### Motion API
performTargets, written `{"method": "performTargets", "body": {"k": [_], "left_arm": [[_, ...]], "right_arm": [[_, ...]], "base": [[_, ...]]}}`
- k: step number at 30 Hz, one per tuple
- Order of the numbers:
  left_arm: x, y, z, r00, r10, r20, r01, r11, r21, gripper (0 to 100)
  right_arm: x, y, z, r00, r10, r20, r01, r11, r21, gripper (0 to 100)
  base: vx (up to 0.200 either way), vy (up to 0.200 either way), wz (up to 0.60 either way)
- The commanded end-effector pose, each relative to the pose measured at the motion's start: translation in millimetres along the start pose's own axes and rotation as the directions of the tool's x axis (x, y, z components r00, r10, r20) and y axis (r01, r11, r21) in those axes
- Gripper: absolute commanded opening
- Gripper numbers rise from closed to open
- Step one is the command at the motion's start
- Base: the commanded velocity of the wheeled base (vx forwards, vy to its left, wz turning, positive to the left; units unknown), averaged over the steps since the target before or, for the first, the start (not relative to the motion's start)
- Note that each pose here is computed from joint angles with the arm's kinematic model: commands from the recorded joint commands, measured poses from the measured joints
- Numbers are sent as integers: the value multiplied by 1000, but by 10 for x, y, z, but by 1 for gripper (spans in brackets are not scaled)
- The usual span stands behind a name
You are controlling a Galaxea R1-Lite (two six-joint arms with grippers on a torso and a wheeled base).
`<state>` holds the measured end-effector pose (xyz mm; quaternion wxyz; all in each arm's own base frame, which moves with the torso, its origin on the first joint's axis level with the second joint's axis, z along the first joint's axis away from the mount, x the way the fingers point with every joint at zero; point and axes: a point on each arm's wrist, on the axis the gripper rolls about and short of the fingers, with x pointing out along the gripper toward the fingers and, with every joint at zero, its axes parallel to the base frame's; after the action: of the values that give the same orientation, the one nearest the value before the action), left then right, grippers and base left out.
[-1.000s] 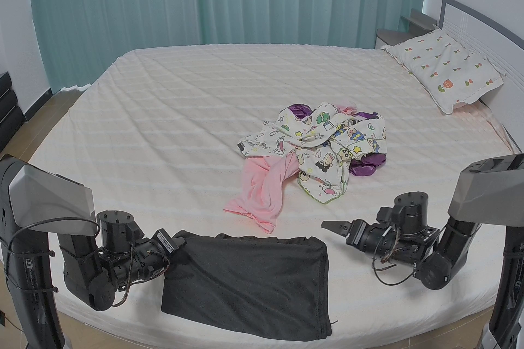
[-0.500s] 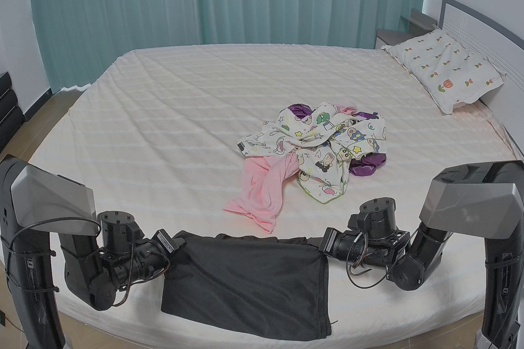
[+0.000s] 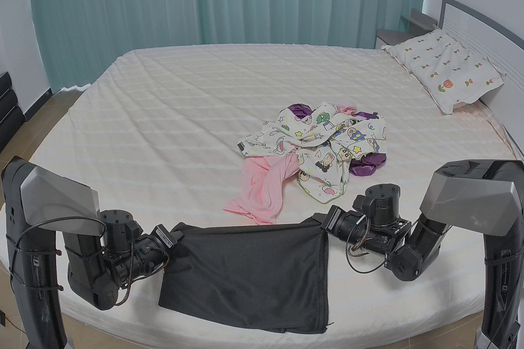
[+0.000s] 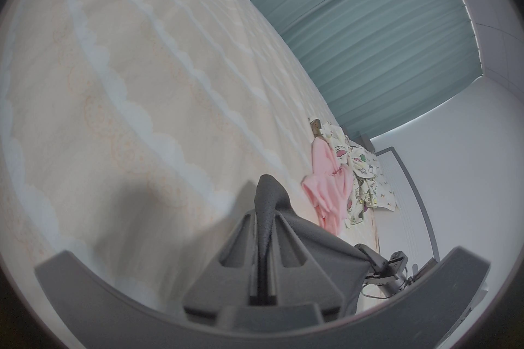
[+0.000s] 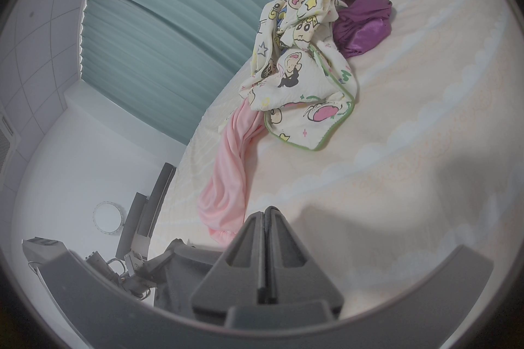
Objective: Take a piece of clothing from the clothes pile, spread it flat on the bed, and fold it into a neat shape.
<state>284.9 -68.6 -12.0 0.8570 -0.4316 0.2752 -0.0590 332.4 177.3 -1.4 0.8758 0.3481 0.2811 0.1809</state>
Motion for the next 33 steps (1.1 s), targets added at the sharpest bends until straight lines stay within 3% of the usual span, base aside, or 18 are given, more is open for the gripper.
{"method": "performTargets", "body": {"k": [1,3,4,6,7,12,19,24,33], "left_arm": [[58,105,-57,1000,27,-11,-27,1000,-4,0],[51,94,-56,1000,23,-11,-23,1000,-6,0],[45,97,-60,1000,25,-14,-25,1000,-8,0],[34,86,-56,1000,20,-15,-21,1000,-10,0],[34,87,-55,1000,21,-14,-22,1000,-10,100],[-36,15,-16,1000,3,3,-3,1000,-7,100],[-456,-108,114,999,-23,35,24,1000,-19,100],[-736,-40,19,995,-36,-97,33,999,-36,100],[-821,39,-79,983,-9,-185,15,999,33,100]], "right_arm": [[37,-45,-22,1000,-9,-2,9,1000,2,0],[43,-62,-28,1000,-13,-4,13,1000,3,0],[43,-61,-28,1000,-12,-5,12,1000,3,100],[43,-66,-32,1000,-11,-7,11,1000,3,100],[40,-66,-33,1000,-10,-6,10,1000,3,100],[-15,-52,-20,1000,11,13,-11,1000,1,100],[-323,-16,-114,1000,0,-20,0,1000,-9,100],[-467,1,-168,999,-15,-44,15,1000,-16,100],[-559,-40,-290,995,-46,-92,44,999,-21,100]], "base": [[0,0,0],[0,0,0],[0,0,0],[0,0,0],[0,0,0],[0,0,0],[0,0,0],[0,0,0],[-133,0,0]]}}
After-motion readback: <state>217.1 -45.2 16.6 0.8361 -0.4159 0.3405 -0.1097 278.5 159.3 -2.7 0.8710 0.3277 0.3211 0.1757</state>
